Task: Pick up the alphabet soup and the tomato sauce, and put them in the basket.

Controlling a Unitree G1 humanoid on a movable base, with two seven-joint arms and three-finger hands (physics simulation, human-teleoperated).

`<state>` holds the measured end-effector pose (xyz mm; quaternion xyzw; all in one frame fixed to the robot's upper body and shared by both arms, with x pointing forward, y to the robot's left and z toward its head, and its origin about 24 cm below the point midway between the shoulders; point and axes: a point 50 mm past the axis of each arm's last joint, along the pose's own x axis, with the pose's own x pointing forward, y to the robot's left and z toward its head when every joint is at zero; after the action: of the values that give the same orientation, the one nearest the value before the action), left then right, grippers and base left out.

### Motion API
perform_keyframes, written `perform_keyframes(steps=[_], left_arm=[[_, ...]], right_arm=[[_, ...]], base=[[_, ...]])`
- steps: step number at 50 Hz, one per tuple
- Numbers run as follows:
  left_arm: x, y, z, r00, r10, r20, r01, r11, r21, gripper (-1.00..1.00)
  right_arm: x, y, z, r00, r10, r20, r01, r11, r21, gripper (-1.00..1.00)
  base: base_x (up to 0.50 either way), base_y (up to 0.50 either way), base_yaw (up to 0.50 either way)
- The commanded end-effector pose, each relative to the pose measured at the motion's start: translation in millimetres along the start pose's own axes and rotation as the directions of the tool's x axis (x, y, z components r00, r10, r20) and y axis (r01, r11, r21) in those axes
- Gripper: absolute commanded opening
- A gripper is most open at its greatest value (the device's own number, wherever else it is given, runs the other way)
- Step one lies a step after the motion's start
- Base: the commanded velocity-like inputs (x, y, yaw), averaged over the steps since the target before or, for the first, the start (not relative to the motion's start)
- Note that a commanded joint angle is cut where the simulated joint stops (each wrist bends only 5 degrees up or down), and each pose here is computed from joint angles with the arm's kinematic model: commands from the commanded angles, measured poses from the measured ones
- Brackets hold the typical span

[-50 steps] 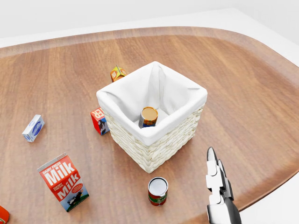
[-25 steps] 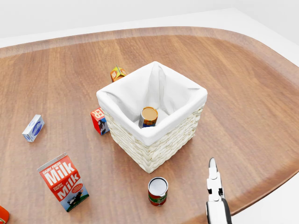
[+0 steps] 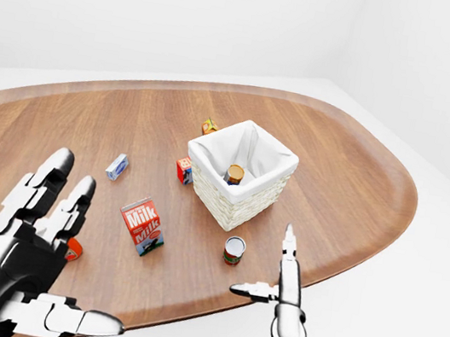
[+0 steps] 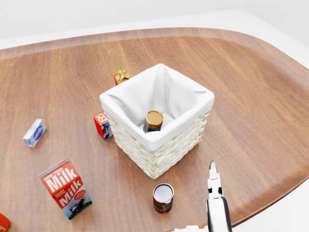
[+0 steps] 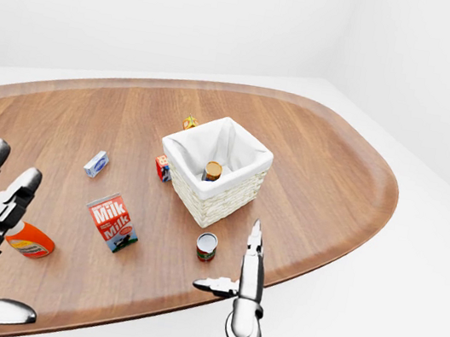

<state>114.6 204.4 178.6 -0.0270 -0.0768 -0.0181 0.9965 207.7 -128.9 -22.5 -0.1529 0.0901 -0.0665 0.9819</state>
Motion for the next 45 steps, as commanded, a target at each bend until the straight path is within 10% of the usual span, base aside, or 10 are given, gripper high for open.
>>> perform_keyframes(steps=[1, 45], left_arm=[[-1.6, -1, -3, 1.000, 0.000, -0.022, 0.001, 1.000, 0.023, 1.00], [0.7, -3, -2, 1.000, -0.003, 0.002, 0.003, 1.000, 0.018, 1.00]], right_arm=[[8, 3, -12, 0.998, 0.005, -0.065, -0.004, 1.000, 0.007, 1.00], [28, 17, -36, 0.979, 0.037, -0.202, -0.044, 0.998, -0.034, 1.00]], base=[[0.00, 0.00, 0.00], [0.00, 0.00, 0.00]])
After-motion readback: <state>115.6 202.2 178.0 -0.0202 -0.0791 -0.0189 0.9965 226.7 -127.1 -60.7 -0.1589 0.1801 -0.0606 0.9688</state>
